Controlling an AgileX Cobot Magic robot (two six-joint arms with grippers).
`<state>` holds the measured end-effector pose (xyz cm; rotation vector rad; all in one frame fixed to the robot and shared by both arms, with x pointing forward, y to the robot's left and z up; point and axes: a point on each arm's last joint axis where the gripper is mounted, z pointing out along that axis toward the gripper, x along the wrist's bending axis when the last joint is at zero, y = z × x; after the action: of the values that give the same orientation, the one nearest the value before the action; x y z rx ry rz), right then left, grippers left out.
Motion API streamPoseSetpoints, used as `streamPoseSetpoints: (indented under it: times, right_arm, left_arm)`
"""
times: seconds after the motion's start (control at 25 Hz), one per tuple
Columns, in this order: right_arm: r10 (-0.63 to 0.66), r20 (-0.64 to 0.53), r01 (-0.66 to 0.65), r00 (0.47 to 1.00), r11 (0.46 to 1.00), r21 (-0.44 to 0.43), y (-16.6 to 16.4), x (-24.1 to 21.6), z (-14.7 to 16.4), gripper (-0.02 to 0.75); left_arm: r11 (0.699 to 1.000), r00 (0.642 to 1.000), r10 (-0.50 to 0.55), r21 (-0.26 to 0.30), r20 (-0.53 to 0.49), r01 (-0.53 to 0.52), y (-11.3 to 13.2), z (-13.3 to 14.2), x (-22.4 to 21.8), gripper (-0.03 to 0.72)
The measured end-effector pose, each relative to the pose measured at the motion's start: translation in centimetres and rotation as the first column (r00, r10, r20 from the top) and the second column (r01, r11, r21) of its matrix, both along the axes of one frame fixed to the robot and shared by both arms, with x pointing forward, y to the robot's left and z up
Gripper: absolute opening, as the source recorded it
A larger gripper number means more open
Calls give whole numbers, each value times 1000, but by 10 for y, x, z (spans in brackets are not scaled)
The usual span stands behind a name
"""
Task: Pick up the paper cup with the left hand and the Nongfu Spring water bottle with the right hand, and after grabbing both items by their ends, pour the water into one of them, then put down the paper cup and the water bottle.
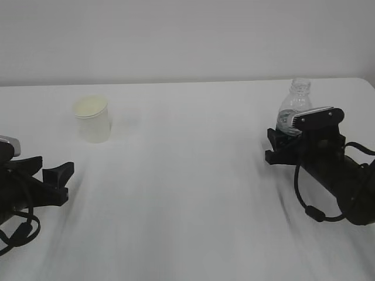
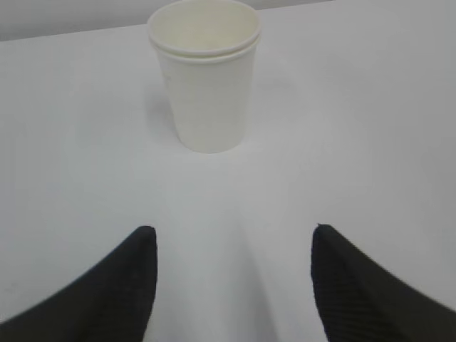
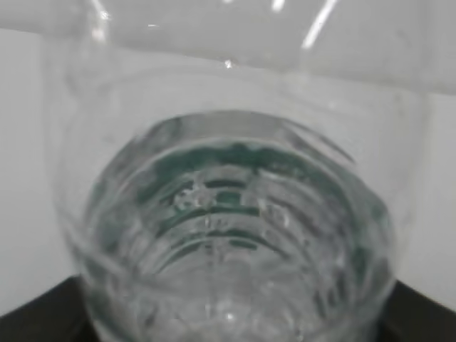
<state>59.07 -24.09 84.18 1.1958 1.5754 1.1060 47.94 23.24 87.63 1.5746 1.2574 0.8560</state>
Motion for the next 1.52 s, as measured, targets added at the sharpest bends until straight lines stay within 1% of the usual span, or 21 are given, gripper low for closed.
streamPoseSetpoints:
  times: [0.28,0.44,0.6,0.72,0.92,1.04,1.12,1.32,1.52]
  right_arm:
    - [17,23,-17,1000,1000,0,1,-3,14,477]
    - [58,22,-58,998,998,-13,4,-4,17,476]
    - [66,23,-66,998,998,-15,5,-6,18,476]
    - [66,25,-66,997,998,-15,5,-6,19,476]
    - [66,23,-66,998,998,-15,5,-6,19,476]
    - [66,17,-66,998,998,-16,5,-6,18,476]
    - [66,14,-66,998,998,-16,5,-6,18,475]
    - [68,12,-68,998,998,-17,5,-6,18,475]
    - [73,9,-73,997,997,-19,5,-6,18,475]
  left_arm:
    - [1000,1000,0,0,0,0,0,0,0,486]
    - [1000,1000,2,0,0,-2,0,0,0,486]
    - [1000,1000,12,6,16,-12,-1,0,7,486]
    - [1000,1000,11,12,22,-11,-2,-1,12,486]
    - [1000,1000,8,21,-6,-8,-3,-11,16,486]
    - [1000,1000,-1,25,-5,2,2,-13,20,486]
    - [1000,1000,-13,16,-4,13,8,-13,23,486]
    - [999,999,-30,-22,14,30,32,-10,35,486]
    - [995,997,-67,-69,26,69,49,-10,49,486]
